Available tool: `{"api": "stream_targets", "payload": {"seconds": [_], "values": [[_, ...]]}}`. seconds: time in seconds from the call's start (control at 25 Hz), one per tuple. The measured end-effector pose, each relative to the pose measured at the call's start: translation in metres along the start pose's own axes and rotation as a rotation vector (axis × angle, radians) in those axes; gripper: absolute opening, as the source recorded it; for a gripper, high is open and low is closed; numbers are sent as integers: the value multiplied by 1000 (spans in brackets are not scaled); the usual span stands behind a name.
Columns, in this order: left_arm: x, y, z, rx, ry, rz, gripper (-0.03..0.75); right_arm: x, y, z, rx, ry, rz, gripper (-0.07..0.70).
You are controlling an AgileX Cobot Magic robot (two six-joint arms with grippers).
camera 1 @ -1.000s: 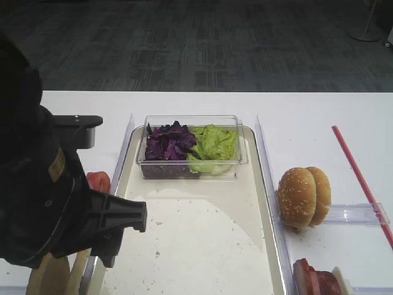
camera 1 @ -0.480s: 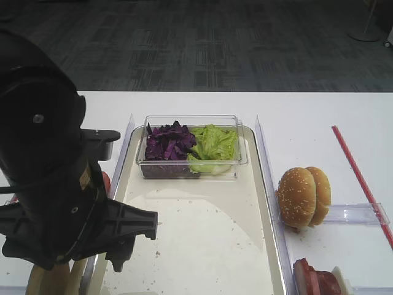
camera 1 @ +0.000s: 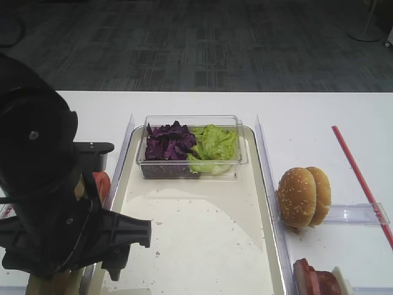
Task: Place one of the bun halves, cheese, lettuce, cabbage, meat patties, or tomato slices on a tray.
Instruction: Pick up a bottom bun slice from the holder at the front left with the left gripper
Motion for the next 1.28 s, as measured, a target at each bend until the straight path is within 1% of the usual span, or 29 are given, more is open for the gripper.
{"api": "stream_targets", "payload": {"seconds": [0.2,0.44,0.6,0.76,1.04,1.28], "values": [[12,4,4,9,11,2,510,0,0,0,0,0,0,483],[25,1,16,-21,9,9,491,0,0,0,0,0,0,483],[27,-1,17,-17,14,5,470,0,0,0,0,0,0,483],[28,0,18,-10,13,3,415,0,0,0,0,0,0,483],[28,-1,19,-2,9,-3,345,0,0,0,0,0,0,483],[28,-3,20,5,3,-11,251,0,0,0,0,0,0,483]]}}
Point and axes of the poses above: a point on each arm's last joint axis where the gripper is mounted, x pointing out along that axis toward the gripper, z along the wrist's bending axis when the last joint is at zero, y = z × x, the point moved 6 cm from there along x, pointing out along that axis toward the gripper, and after that the axes turned 10 degrees about -x, right-handed, at the moved point
